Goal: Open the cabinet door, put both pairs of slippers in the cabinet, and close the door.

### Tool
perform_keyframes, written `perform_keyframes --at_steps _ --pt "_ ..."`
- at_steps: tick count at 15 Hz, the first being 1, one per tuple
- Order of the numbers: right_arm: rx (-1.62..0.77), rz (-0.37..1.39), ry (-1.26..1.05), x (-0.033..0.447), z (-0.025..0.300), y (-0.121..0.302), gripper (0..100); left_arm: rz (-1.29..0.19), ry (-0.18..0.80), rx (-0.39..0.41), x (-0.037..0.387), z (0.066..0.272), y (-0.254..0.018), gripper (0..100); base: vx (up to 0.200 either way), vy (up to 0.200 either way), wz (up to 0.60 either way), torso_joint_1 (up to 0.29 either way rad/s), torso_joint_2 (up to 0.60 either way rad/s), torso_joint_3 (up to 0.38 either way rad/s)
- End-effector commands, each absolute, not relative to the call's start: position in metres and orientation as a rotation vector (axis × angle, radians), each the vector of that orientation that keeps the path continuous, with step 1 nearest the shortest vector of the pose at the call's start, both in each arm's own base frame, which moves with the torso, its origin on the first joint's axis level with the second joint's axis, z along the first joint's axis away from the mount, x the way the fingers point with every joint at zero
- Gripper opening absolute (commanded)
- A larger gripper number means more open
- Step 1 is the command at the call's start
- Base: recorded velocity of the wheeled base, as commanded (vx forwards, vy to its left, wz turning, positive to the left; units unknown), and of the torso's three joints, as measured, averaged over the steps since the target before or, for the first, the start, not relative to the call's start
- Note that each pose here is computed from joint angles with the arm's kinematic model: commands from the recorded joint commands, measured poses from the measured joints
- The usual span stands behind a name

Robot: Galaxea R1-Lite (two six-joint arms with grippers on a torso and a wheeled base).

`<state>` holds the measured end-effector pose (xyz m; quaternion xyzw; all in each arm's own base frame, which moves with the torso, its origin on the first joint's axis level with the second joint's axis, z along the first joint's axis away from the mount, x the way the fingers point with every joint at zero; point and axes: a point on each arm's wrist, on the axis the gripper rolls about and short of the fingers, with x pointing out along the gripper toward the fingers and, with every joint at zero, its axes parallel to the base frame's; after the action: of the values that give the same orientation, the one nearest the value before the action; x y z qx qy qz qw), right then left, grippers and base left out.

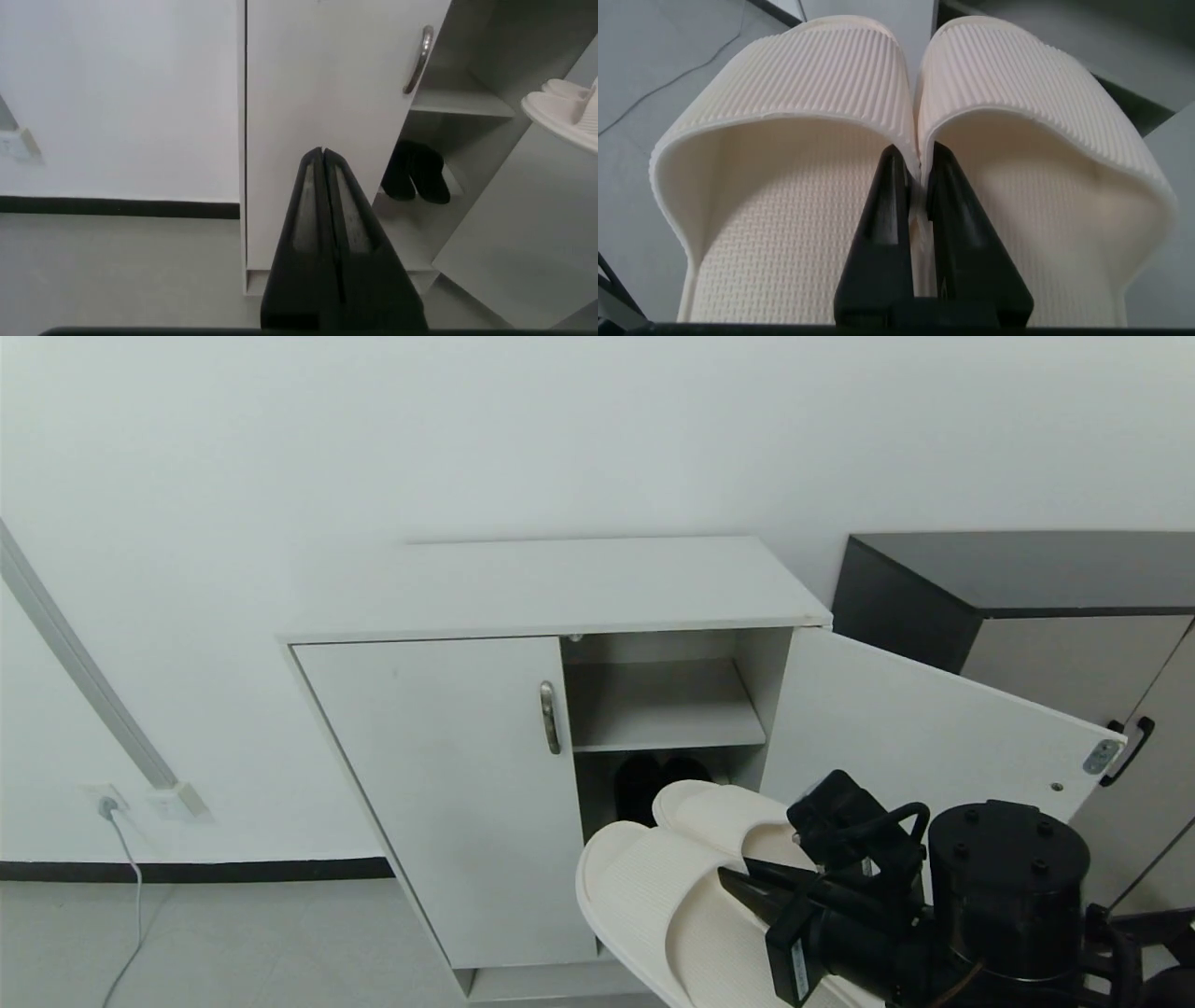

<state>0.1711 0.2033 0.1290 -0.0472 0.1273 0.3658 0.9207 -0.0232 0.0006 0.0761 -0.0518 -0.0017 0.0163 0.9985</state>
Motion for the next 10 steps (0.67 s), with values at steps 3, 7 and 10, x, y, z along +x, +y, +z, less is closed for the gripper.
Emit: perform_keyframes --at_steps 3,7,10 --pt "-0.093 0.75 0.25 0.1732 0.1261 0.2055 0 0.032 -0.002 -0.104 -0.023 0.076 0.0007 0 0.0 0.0 0.0 -0.157 0.49 0.328" --pt "-0.093 0.751 0.25 0.173 0.1254 0.2059 0 0.034 -0.002 -0.104 -0.023 0.076 0.0006 0 0.0 0.0 0.0 -0.129 0.47 0.33" --pt "-0.099 0.749 0.261 0.1739 0.1219 0.2063 0 0.032 -0.002 -0.104 -0.023 0.076 0.0007 0 0.0 0.0 0.0 -0.1 0.45 0.349"
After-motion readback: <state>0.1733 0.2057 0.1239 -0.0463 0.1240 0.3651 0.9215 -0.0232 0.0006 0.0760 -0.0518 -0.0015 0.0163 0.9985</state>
